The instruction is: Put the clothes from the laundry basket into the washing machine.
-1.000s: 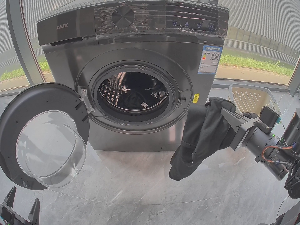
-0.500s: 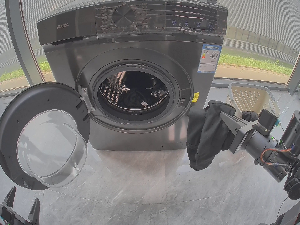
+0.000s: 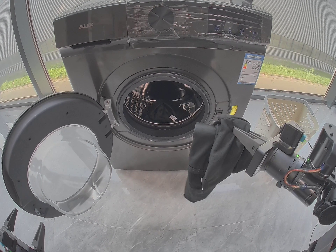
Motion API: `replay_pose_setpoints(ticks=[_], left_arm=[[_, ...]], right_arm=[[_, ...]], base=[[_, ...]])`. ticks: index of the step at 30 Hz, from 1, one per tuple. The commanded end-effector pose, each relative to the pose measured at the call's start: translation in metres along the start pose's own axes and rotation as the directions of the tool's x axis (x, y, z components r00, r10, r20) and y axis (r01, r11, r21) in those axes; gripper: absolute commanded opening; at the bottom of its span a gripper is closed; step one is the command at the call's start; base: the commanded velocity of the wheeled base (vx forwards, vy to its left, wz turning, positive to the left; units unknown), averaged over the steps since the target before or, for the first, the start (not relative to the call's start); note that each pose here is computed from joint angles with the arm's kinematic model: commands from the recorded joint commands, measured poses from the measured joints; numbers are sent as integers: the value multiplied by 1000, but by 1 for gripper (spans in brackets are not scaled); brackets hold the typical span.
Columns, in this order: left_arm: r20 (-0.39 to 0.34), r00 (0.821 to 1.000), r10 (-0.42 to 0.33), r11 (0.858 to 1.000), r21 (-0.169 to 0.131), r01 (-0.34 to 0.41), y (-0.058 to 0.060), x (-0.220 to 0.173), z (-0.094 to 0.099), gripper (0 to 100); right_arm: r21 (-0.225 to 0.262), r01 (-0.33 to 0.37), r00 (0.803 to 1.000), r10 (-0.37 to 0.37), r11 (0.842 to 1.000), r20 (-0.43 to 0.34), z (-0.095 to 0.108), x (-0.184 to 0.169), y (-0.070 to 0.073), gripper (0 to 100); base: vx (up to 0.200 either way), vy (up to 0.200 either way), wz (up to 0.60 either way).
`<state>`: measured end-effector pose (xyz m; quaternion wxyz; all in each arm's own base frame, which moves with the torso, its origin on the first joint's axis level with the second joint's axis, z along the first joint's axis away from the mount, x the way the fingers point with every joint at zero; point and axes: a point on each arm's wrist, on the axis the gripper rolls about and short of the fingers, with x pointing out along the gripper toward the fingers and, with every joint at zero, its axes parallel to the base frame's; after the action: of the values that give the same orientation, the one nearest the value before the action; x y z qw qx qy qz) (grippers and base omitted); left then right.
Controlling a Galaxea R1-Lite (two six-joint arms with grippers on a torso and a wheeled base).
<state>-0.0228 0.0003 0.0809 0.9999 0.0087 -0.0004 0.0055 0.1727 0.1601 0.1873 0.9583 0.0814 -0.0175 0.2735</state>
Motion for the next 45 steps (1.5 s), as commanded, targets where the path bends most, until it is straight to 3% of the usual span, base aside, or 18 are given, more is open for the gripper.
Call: replay_pose_setpoints(ticks=[1, 12, 13, 15, 16, 17, 19, 20, 21, 24, 28, 32, 35, 36, 38, 41, 43, 45], left_arm=[[-1, 1000, -3, 1000, 7, 3, 0, 0, -5, 100], [25, 998, -54, 998, 19, 53, -1, 0, -2, 100], [61, 997, -54, 999, 7, 54, -1, -2, 5, 100], [219, 974, -64, 998, -11, 68, -1, -14, 41, 100], [227, 969, -103, 994, -6, 107, -1, -16, 60, 100], [212, 971, -114, 993, -4, 118, -1, -14, 60, 100], [107, 973, -207, 978, 5, 208, -3, -4, 57, 100], [32, 954, -299, 954, -4, 299, -6, 5, 53, 100], [8, 945, -326, 945, -10, 326, -6, 7, 51, 100], [-91, 881, -464, 886, -41, 462, -10, 22, 53, 100], [-157, 811, -563, 824, -34, 566, -12, 41, 64, 100], [-210, 777, -594, 801, -68, 594, -14, 73, 75, 100], [-213, 774, -596, 800, -71, 596, -14, 76, 75, 100], [-250, 716, -651, 753, -96, 651, -23, 109, 74, 100], [-270, 686, -676, 729, -106, 676, -31, 124, 71, 100], [-300, 676, -673, 728, -105, 678, -40, 138, 68, 100], [-318, 657, -684, 712, -93, 696, -59, 156, 65, 100], [-334, 645, -688, 706, -102, 701, -72, 169, 59, 100]], right_arm=[[5, -25, 1000, 25, 1000, 1, 0, 5, 7, 0], [48, -53, 999, 52, 997, 13, -6, 32, 21, 0], [51, -57, 998, 56, 997, 22, -5, 34, 23, 0], [54, -66, 997, 64, 996, 37, -5, 37, 26, 0], [56, -71, 997, 68, 996, 46, -4, 39, 27, 0], [56, -71, 997, 68, 996, 47, -4, 40, 27, 0], [59, -86, 995, 83, 995, 51, -4, 43, 32, 0], [65, -107, 994, 104, 992, 47, -6, 45, 36, 0], [66, -112, 993, 109, 991, 45, -7, 45, 37, 0], [129, -197, 980, 195, 972, 29, -9, 48, 38, 0], [147, -240, 971, 236, 960, 39, -5, 48, 42, 0], [148, -223, 975, 217, 963, 56, -3, 53, 40, 0], [148, -222, 975, 216, 964, 57, -2, 53, 40, 0], [148, -212, 977, 206, 966, 52, -4, 60, 41, 0], [149, -203, 979, 196, 968, 58, -4, 65, 42, 0], [151, -187, 982, 179, 971, 65, -3, 68, 43, 0], [151, -189, 981, 181, 970, 69, -2, 69, 46, 0], [151, -192, 981, 183, 970, 67, -3, 70, 47, 0]], base=[[0, 0, 0], [0, 0, 0], [0, 0, 0], [0, 0, 0], [0, 0, 0], [0, 0, 0], [0, 0, 0], [0, 0, 0], [0, 0, 0], [0, 0, 0], [0, 0, 0], [0, 0, 0], [0, 0, 0], [0, 0, 0], [0, 0, 0], [0, 0, 0], [0, 0, 0], [0, 0, 0]])
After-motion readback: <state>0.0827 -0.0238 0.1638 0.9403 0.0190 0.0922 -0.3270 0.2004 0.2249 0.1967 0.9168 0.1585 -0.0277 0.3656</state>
